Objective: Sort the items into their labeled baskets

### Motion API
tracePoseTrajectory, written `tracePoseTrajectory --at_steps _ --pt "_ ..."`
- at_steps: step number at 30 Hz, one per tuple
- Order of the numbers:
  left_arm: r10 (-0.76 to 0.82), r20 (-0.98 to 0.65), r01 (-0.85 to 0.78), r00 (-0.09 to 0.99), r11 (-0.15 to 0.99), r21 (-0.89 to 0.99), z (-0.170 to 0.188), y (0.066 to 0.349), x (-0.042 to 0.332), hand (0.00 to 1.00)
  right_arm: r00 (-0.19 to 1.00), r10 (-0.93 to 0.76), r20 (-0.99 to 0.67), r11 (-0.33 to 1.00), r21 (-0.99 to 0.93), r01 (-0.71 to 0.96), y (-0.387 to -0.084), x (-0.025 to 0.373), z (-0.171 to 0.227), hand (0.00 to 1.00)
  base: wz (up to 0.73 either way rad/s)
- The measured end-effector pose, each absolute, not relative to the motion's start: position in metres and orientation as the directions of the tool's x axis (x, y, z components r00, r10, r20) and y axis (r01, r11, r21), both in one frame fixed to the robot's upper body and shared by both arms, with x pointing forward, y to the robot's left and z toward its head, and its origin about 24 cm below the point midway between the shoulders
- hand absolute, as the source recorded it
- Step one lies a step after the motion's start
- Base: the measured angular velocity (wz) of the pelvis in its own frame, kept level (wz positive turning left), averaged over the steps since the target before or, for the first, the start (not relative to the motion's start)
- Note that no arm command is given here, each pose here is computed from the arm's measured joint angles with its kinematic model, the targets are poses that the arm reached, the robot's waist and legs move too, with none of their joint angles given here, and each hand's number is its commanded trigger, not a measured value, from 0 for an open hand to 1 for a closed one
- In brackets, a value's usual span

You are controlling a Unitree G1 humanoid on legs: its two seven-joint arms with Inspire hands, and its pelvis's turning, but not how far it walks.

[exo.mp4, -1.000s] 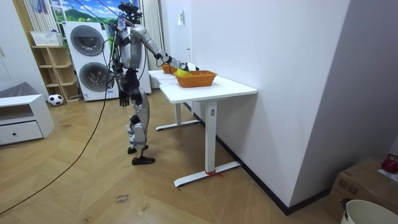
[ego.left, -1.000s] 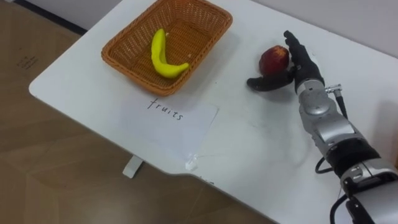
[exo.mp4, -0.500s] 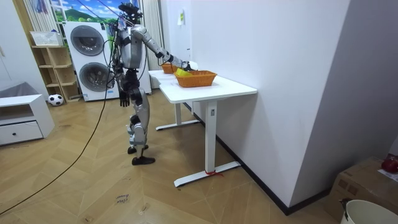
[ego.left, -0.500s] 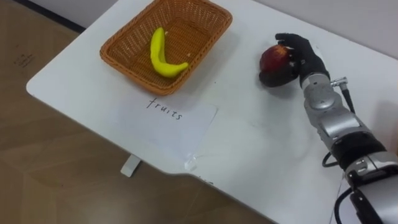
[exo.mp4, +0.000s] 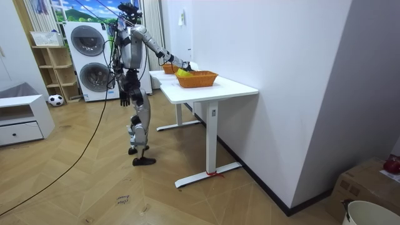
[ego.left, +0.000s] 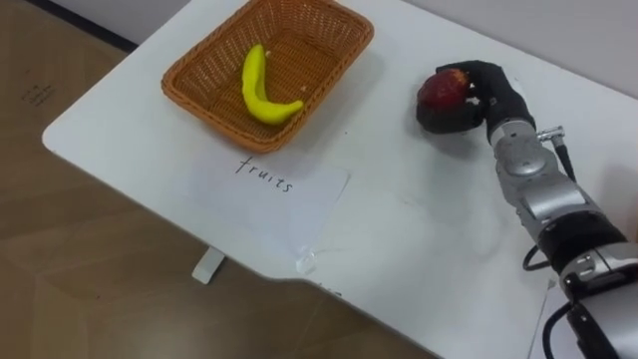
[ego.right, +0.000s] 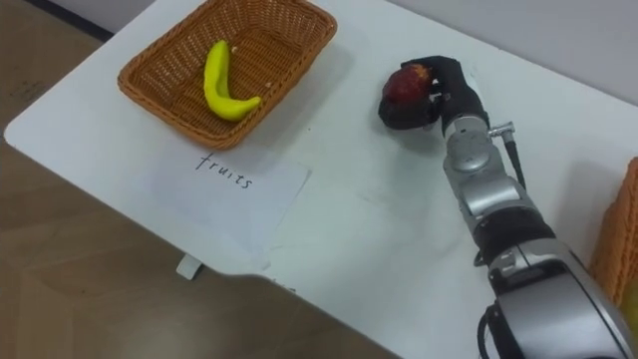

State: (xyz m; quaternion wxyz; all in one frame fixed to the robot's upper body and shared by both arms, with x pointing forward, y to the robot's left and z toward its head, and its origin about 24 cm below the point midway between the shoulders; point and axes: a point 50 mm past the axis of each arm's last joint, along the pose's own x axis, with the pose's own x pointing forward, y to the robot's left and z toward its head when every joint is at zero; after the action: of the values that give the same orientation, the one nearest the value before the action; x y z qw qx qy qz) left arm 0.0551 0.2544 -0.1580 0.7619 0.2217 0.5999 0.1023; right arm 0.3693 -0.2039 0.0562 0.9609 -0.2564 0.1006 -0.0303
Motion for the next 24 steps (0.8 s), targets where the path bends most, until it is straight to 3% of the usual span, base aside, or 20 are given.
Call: tracePoseTrajectory --at_steps 12,24 --pt "0.428 -0.858 0.108 0.284 0.875 0.473 -0.155 0.256 0.055 0.0 0.98 -0.047 -0.192 0.884 -0.465 -0.049 -0.196 0.372 0.063 1.0 0.03" --pt "0.465 -0.863 0.052 0.197 0.874 0.483 -0.155 0.264 0.025 0.0 0.998 0.037 -0.045 0.894 -0.445 -0.053 -0.184 0.377 0.103 1.0 0.09"
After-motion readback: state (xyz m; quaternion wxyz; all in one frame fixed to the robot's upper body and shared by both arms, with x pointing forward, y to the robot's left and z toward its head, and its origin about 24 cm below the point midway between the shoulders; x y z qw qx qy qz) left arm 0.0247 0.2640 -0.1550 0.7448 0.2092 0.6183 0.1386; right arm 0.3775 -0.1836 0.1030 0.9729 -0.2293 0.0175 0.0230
